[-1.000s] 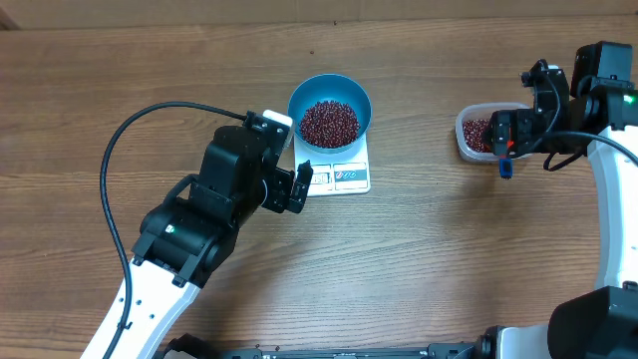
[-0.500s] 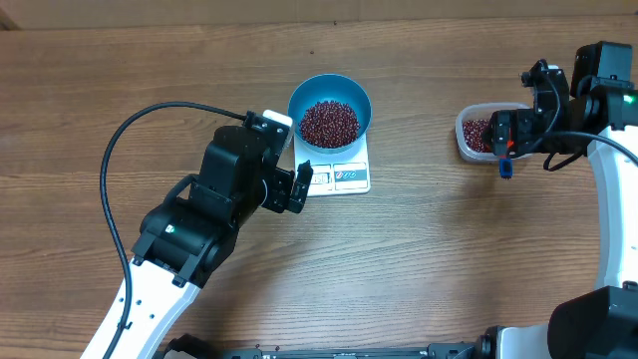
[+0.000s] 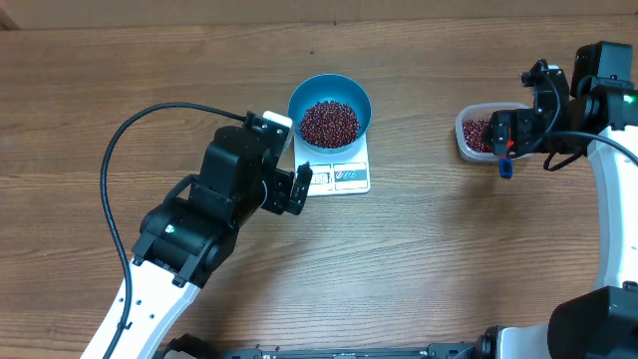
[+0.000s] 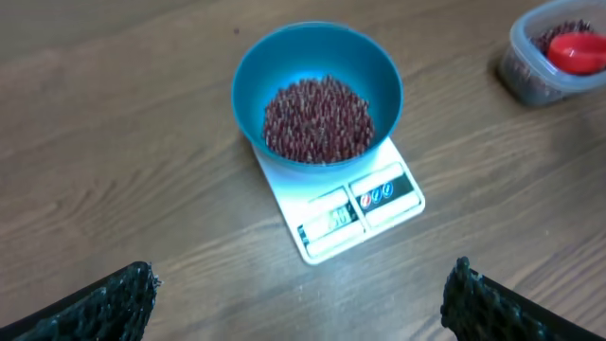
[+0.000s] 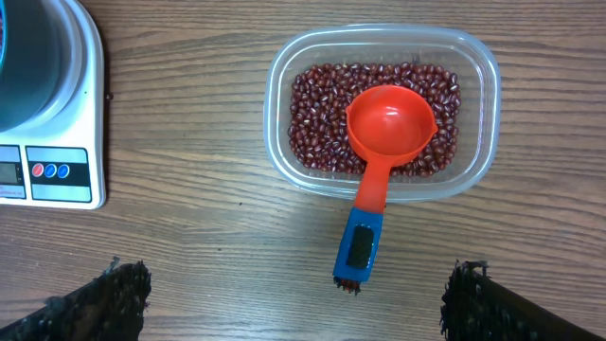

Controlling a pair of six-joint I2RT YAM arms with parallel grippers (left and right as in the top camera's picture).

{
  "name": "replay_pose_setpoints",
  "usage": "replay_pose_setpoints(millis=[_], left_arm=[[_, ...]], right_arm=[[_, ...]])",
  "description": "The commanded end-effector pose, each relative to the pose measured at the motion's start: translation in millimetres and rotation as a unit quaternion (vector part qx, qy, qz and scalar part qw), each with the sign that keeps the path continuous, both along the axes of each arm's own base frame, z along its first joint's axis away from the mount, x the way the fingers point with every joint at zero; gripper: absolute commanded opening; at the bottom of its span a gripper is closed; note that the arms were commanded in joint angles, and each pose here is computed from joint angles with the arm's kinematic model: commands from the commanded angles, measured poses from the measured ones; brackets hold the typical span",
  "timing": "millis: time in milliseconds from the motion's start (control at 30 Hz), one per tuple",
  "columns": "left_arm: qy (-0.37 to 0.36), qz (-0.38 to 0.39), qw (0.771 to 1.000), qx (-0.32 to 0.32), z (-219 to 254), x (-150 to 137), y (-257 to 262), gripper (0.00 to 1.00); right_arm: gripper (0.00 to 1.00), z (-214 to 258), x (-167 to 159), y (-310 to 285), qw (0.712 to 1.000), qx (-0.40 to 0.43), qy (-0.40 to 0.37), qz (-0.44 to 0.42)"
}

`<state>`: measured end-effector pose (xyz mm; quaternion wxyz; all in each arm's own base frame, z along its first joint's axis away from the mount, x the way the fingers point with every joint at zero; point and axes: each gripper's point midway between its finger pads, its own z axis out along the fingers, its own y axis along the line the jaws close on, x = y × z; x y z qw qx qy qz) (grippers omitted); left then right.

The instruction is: Scoop item into bowl and weigh 150g on scale

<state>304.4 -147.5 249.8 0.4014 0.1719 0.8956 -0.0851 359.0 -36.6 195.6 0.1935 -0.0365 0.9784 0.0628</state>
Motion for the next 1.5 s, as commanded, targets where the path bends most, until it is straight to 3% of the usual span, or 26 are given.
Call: replay_pose_setpoints(millis=[0, 400, 733, 1000, 1467], left_arm=[[0.012, 0.002, 1.0, 0.0, -3.5, -3.0, 2.0, 1.0], [0.051, 0.003, 0.999, 0.019, -25.0, -15.7, 8.6, 0.99], [0.12, 0.07, 0.99, -0.036, -104.8, -33.1, 12.2, 0.99], [0.087, 0.046, 0.992, -0.078, -118.9, -40.3, 5.5, 0.99], [0.074, 0.044, 0.993, -0.085, -117.8, -44.2, 7.6, 1.0]], right_arm=[[1.0, 11.3, 4.7, -1.0, 1.0, -0.008, -0.018, 0.002], [1.0, 11.3, 4.7, -1.0, 1.0, -0.008, -0.018, 0.002], [1.0, 11.3, 4.7, -1.0, 1.0, -0.008, -0.018, 0.002], [1.0, 11.3, 4.7, -1.0, 1.0, -0.008, -0.018, 0.002], [1.0, 11.3, 4.7, -1.0, 1.0, -0.008, -0.018, 0.002]])
